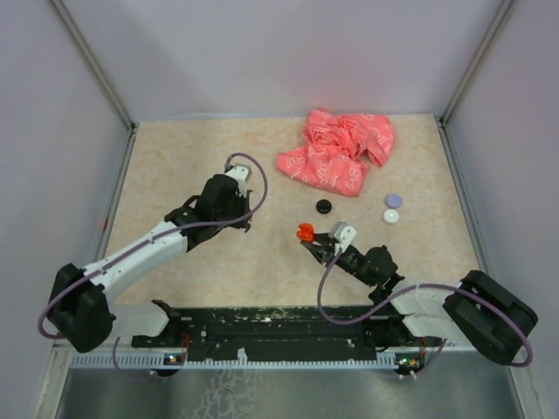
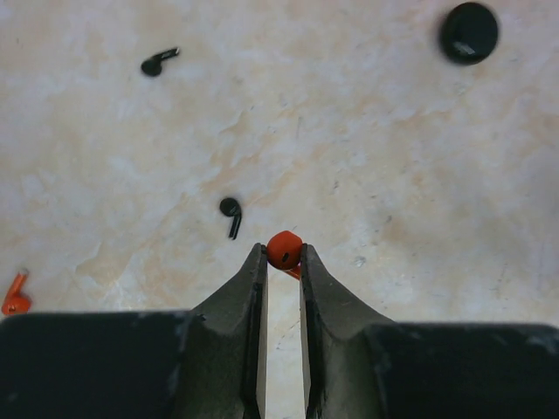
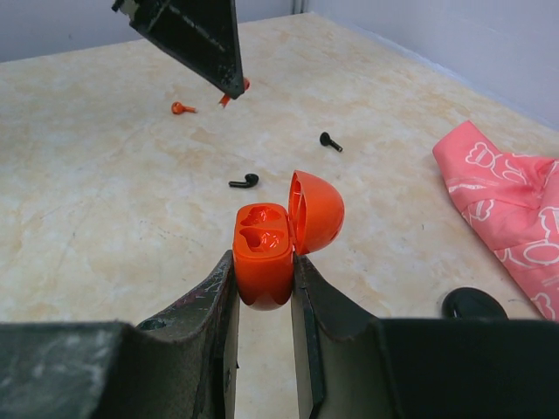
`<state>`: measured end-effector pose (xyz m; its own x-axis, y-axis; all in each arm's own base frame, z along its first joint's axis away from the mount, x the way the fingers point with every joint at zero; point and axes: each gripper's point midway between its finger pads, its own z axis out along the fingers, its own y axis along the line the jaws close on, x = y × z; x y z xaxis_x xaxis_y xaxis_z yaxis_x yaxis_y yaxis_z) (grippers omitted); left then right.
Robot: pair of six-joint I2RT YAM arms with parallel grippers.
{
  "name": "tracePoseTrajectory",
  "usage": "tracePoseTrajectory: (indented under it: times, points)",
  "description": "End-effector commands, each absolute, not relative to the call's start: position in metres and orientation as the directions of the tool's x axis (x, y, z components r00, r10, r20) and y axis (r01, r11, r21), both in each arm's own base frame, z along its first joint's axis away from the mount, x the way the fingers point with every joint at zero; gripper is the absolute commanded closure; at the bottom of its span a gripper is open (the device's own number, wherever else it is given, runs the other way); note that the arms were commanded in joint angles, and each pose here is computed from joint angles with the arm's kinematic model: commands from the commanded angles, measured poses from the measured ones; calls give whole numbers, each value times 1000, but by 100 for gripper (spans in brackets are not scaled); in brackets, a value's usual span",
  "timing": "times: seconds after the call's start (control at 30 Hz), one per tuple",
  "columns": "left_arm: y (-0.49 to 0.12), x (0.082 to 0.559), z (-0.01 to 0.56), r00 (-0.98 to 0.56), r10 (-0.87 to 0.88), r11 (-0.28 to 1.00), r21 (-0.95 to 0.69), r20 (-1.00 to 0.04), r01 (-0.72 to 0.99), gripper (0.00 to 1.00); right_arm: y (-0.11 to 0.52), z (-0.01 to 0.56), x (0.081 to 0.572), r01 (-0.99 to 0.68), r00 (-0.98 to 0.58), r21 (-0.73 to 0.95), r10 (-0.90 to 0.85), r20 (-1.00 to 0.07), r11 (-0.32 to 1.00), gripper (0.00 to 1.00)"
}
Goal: Insert the wireless bluetooth earbuds into the charging case
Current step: Pick up the earbud from the center of the board, then place the earbud in the charging case.
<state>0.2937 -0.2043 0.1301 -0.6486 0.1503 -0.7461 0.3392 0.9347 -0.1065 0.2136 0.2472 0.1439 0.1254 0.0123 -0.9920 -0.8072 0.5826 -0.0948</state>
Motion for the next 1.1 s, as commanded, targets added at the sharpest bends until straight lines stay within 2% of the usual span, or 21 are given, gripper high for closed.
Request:
tracePoseTrajectory:
  times: [0.0, 0.2, 0.43, 0.6, 0.8, 1.07]
  points:
    - [-233, 291, 176, -480, 157, 871, -108, -863, 478, 83, 257, 186, 219, -799, 244, -152, 82, -966, 582, 100]
    - [-262, 269, 217, -265, 148, 775, -55, -953, 630, 87, 258, 201, 223, -783, 291, -184, 88, -953, 594, 100]
    - [-281, 252, 251, -47, 118, 681, 46, -992, 731, 88, 261, 212, 227, -766, 351, -227, 97, -931, 601, 100]
    - [-296, 239, 257, 71, 134, 594, 138, -988, 792, 87, 260, 220, 227, -754, 390, -244, 118, -913, 610, 100]
    - [-301, 223, 274, 310, 78, 508, 306, -947, 805, 86, 262, 221, 226, -757, 395, -249, 118, -911, 604, 100]
    - [-317, 202, 279, 448, 35, 365, 429, -893, 826, 84, 264, 226, 223, -772, 387, -235, 144, -911, 591, 100]
